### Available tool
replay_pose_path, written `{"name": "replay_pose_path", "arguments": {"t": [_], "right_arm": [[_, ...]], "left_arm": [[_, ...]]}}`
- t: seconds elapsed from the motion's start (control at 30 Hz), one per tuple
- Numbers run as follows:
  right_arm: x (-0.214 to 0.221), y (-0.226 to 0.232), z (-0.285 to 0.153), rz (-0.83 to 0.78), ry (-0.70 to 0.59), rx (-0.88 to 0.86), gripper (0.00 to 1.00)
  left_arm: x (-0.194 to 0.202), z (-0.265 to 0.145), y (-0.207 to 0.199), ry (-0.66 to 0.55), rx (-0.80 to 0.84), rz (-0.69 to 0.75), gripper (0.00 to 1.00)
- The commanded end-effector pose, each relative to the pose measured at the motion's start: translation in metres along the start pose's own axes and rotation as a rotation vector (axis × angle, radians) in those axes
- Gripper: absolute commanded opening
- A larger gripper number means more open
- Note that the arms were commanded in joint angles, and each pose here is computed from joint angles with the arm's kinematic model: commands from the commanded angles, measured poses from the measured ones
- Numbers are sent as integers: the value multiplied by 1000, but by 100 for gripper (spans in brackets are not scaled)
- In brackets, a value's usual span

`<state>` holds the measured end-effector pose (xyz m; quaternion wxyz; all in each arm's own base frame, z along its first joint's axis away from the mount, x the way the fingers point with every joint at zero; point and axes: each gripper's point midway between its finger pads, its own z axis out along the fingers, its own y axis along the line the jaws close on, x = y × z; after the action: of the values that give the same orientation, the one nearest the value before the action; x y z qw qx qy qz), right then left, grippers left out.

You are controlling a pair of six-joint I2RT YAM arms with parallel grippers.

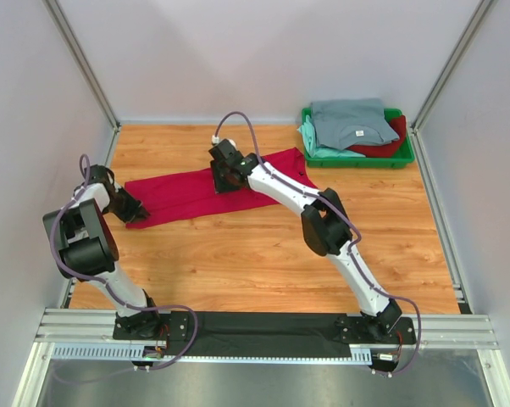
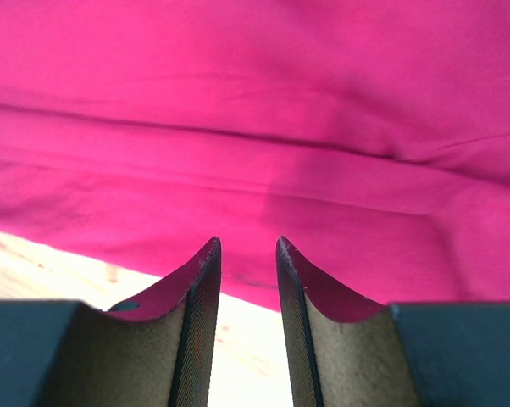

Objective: Fold and stack the t-shirts
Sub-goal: Fold the tshirt

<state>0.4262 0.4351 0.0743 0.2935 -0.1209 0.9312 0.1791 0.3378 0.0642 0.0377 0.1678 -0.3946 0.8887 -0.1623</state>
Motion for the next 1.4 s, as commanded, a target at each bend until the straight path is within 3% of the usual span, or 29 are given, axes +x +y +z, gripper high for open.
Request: {"name": "replay_pose_path", "arguments": {"t": [0.0, 0.57, 0.97, 1.2, 1.37], "right_arm": [[-1, 14, 7, -6, -23, -4, 35], [1, 14, 42, -44, -71, 33, 35], [-39, 5, 63, -54, -216, 36, 38], [-116, 15, 21, -23, -430, -9, 42], [-109, 17, -8, -28, -372, -26, 43]], "left_arm": [[-10, 0, -10, -17, 31, 2, 25], [15, 8, 13, 39, -42, -11, 25], [22, 6, 28, 44, -94, 22, 24], [20, -8, 28, 19, -100, 87, 26], [9, -19, -3, -14, 35, 117, 27]]}}
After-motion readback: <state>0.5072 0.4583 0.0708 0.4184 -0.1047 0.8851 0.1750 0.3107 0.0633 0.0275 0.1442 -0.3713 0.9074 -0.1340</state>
